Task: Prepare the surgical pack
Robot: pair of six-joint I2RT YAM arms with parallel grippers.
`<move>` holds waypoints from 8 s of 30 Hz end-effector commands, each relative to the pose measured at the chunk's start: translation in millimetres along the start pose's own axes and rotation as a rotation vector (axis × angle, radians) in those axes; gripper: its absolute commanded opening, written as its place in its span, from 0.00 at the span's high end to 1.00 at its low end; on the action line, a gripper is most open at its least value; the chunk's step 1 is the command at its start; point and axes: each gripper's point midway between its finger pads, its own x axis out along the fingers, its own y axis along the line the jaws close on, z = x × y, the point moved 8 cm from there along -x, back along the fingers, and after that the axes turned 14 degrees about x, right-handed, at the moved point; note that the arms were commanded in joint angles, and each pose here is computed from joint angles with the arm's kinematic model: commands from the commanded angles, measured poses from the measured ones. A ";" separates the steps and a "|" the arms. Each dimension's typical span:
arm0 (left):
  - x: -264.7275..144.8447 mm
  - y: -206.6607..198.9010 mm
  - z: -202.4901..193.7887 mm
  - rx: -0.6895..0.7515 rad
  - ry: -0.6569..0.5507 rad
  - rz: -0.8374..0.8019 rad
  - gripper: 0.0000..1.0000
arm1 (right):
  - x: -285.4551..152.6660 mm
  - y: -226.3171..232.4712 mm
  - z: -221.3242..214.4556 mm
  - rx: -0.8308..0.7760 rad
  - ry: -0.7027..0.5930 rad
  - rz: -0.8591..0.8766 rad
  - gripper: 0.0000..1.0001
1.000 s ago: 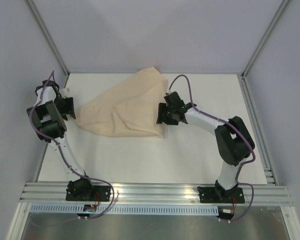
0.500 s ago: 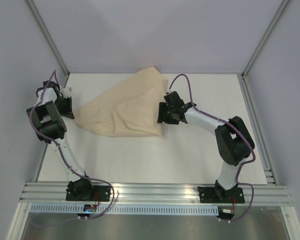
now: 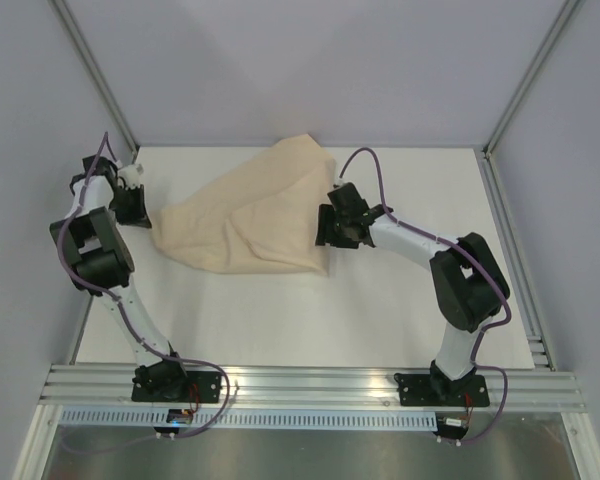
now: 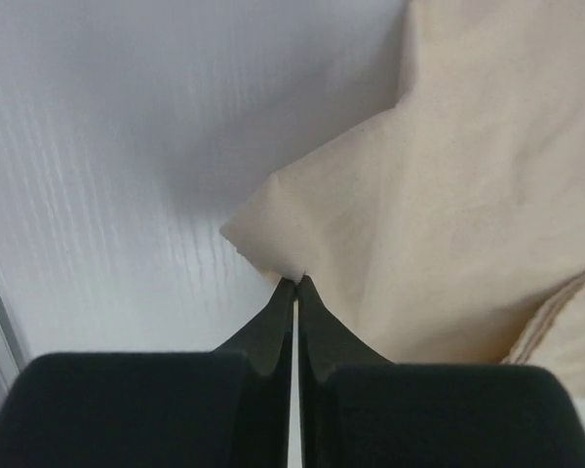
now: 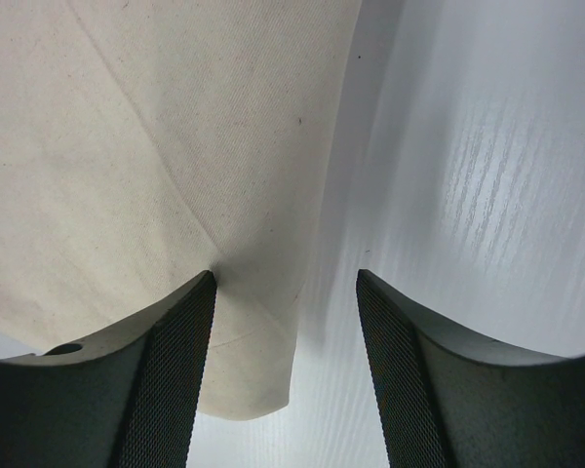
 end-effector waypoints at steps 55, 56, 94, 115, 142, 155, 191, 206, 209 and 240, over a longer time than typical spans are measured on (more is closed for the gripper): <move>32.0 -415.4 30.8 0.828 -0.039 -0.631 0.88 | -30.0 -7.8 21.8 0.239 -0.004 0.180 0.22; 28.0 -416.9 33.5 0.837 -0.049 -0.644 0.82 | -30.2 -10.0 23.5 0.247 -0.002 0.182 0.22; -59.5 -296.6 49.4 0.694 -0.152 -0.188 0.60 | 25.5 49.9 23.3 0.182 0.173 0.397 0.37; -35.7 -295.1 49.3 0.691 -0.117 -0.187 0.48 | 6.1 6.6 42.7 0.106 0.056 0.196 0.99; -35.5 -272.0 54.1 0.630 -0.116 -0.108 0.44 | -21.6 -20.5 60.4 -0.066 -0.060 -0.104 0.21; 18.0 -267.1 54.7 0.575 -0.045 -0.181 0.44 | 24.9 -28.1 69.5 -0.020 0.121 0.151 0.11; -41.4 -283.8 -56.8 0.652 0.078 -0.322 0.56 | -95.7 -65.8 -14.4 -0.115 0.143 0.006 0.24; -17.3 -284.9 -62.1 0.613 0.128 -0.348 0.55 | -51.1 1.3 -3.2 -0.071 0.183 0.343 0.46; -17.4 -286.0 -62.3 0.609 0.117 -0.357 0.56 | -36.0 0.3 -3.6 -0.077 0.209 0.323 0.45; -51.1 -300.5 11.0 0.628 -0.040 -0.335 0.52 | -31.7 -48.8 -6.4 -0.090 0.194 -0.060 0.99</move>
